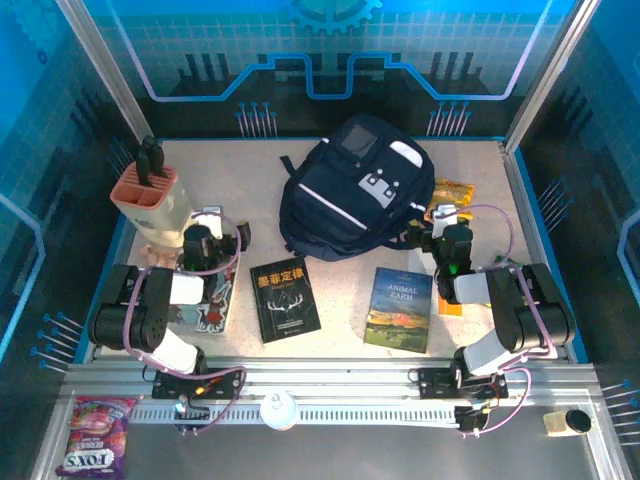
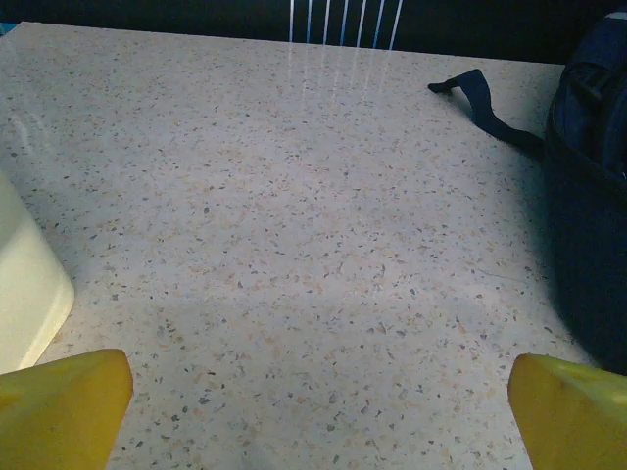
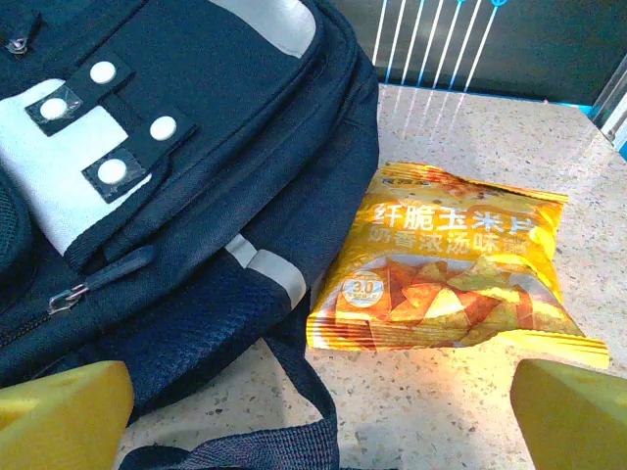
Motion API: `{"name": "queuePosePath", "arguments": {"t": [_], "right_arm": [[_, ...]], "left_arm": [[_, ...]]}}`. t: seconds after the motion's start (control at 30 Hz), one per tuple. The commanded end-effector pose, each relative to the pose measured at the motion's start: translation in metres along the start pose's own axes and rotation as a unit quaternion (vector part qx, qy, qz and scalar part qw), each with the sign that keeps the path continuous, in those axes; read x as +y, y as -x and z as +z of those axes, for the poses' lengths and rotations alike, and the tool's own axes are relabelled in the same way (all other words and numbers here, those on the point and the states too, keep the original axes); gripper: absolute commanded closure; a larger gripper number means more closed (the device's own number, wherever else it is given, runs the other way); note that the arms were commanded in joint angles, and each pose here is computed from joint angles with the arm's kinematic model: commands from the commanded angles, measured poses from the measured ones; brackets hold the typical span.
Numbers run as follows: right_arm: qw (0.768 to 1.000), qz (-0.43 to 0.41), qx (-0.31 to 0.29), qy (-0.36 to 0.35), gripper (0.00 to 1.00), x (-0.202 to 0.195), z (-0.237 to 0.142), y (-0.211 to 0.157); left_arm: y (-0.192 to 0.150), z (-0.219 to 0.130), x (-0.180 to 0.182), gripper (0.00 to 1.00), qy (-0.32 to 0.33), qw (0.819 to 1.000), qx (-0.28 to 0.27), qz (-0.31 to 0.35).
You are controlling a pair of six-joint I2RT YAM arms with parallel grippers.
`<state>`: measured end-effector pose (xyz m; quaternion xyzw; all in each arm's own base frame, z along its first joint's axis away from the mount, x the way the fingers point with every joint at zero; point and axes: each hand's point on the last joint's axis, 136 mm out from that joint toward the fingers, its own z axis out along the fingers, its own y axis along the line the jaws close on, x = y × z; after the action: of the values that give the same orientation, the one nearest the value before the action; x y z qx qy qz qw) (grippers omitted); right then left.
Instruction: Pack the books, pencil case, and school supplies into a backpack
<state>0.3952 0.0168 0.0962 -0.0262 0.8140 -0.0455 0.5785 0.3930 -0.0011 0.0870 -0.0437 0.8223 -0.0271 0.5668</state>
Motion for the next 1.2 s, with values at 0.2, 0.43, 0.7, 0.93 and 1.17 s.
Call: {"name": "queuePosePath", "arguments": {"t": [0.2, 0.43, 0.7, 0.93, 1.17], "right_arm": [[1.0, 0.004, -0.01, 0.0, 0.0, -0.002, 0.001, 0.004], [1.0, 0.005, -0.01, 0.0, 0.0, -0.002, 0.001, 0.004], [1.0, 0.011, -0.008, 0.009, 0.0, -0.003, 0.001, 0.003], [1.0, 0.003, -0.013, 0.006, 0.0, 0.0, 0.0, 0.004], [0.997, -0.04, -0.047, -0.051, 0.0, 0.002, -0.024, 0.034]], "left_arm": [[0.008, 0.003, -0.004, 0.01, -0.01, 1.0, -0.012, 0.009], [0.008, 0.003, -0.004, 0.01, -0.009, 1.0, -0.011, 0.008], [0.008, 0.003, -0.004, 0.01, -0.01, 1.0, -0.012, 0.009], [0.01, -0.001, -0.002, 0.01, -0.006, 1.0, -0.024, 0.008], [0.029, -0.036, 0.016, 0.01, 0.043, 0.995, -0.09, -0.018]]}}
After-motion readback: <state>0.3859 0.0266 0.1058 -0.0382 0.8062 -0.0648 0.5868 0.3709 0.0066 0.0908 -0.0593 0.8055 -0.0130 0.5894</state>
